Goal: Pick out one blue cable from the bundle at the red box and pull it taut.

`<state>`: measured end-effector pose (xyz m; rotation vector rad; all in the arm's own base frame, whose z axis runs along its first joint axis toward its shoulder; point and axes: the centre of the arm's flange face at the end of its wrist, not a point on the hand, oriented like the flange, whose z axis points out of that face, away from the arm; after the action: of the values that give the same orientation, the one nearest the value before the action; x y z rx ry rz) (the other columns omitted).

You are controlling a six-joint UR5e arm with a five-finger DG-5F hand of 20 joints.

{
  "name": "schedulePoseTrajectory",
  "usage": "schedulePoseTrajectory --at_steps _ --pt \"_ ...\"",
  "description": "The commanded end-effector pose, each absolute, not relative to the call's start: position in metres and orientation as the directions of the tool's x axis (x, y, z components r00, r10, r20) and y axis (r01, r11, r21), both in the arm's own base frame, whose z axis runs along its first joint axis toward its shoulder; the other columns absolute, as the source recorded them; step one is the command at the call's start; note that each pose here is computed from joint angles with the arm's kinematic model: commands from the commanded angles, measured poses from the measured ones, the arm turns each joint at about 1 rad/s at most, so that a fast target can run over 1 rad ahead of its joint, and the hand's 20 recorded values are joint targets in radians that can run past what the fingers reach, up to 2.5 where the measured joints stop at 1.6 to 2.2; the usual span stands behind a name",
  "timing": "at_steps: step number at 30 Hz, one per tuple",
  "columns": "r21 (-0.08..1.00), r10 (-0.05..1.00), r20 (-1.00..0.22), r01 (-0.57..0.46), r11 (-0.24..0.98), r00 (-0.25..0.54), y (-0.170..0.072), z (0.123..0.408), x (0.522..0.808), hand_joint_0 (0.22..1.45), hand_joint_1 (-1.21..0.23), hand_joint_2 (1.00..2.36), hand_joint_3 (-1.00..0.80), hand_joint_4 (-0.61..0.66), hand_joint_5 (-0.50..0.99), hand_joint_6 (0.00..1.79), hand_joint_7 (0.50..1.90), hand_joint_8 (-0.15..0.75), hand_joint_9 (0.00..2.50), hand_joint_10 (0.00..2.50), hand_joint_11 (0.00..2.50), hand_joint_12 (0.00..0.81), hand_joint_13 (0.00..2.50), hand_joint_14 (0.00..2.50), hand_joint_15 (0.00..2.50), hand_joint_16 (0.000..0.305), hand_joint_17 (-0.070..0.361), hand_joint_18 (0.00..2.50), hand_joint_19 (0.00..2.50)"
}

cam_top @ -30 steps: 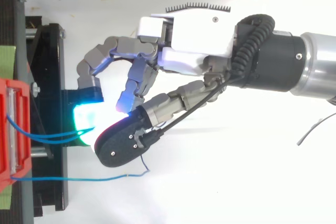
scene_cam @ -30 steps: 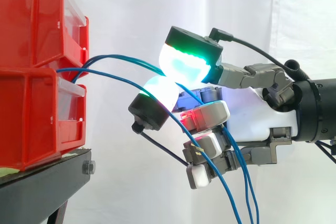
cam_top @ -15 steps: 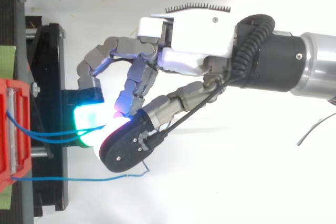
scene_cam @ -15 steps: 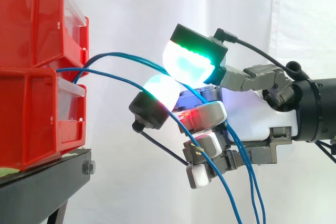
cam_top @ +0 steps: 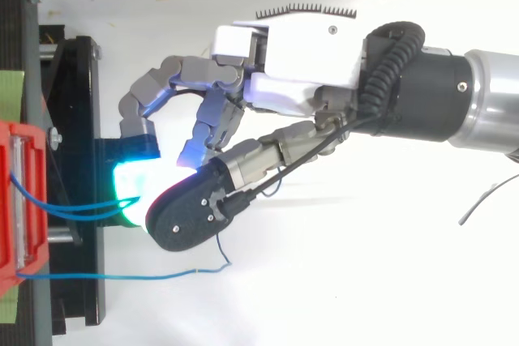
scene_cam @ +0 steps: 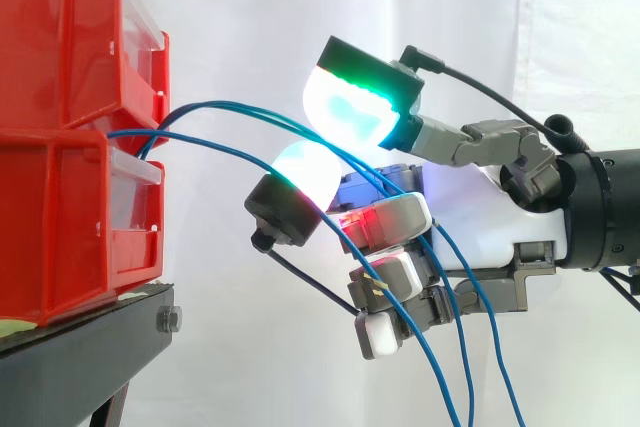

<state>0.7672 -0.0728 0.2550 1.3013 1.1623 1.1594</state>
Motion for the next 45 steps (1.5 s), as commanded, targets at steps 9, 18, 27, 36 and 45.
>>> schedulePoseTrajectory --at_steps 9,18,27,36,45 --pt "0.999 0.996 0.036 0.036 -0.039 0.078 -0.0727 0.256 0.7674 0.62 -0.76 1.01 -0.43 0.01 -0.1 0.92 1.07 0.267 1.31 0.04 1.3 0.371 1.16 0.03 0.87 0.045 0.101 0.95 0.65" --pt "0.999 0.996 0.036 0.036 -0.039 0.078 -0.0727 0.256 0.7674 0.74 -0.91 1.02 -0.28 -0.03 -0.11 0.94 1.18 0.26 1.29 0.04 1.3 0.364 1.16 0.03 0.87 0.044 0.098 0.94 0.63" --pt "0.998 0.996 0.035 0.039 -0.038 0.08 -0.0729 0.2541 0.7672 0.76 -0.91 1.0 -0.5 -0.15 -0.12 0.96 1.22 0.238 1.28 0.04 1.27 0.352 1.13 0.03 0.83 0.042 0.094 0.93 0.59" --pt "0.998 0.996 0.035 0.039 -0.038 0.08 -0.0729 0.2541 0.7672 0.54 -0.85 1.0 -0.5 -0.02 -0.1 0.95 0.95 0.266 1.31 0.04 1.26 0.371 1.12 0.03 0.81 0.045 0.102 0.94 0.6" --pt "0.998 0.996 0.035 0.039 -0.038 0.08 -0.0729 0.2541 0.7672 0.49 -0.64 1.0 -0.5 0.03 -0.09 0.92 0.97 0.292 1.32 0.03 1.22 0.396 1.13 0.03 0.8 0.051 0.114 0.96 0.6"
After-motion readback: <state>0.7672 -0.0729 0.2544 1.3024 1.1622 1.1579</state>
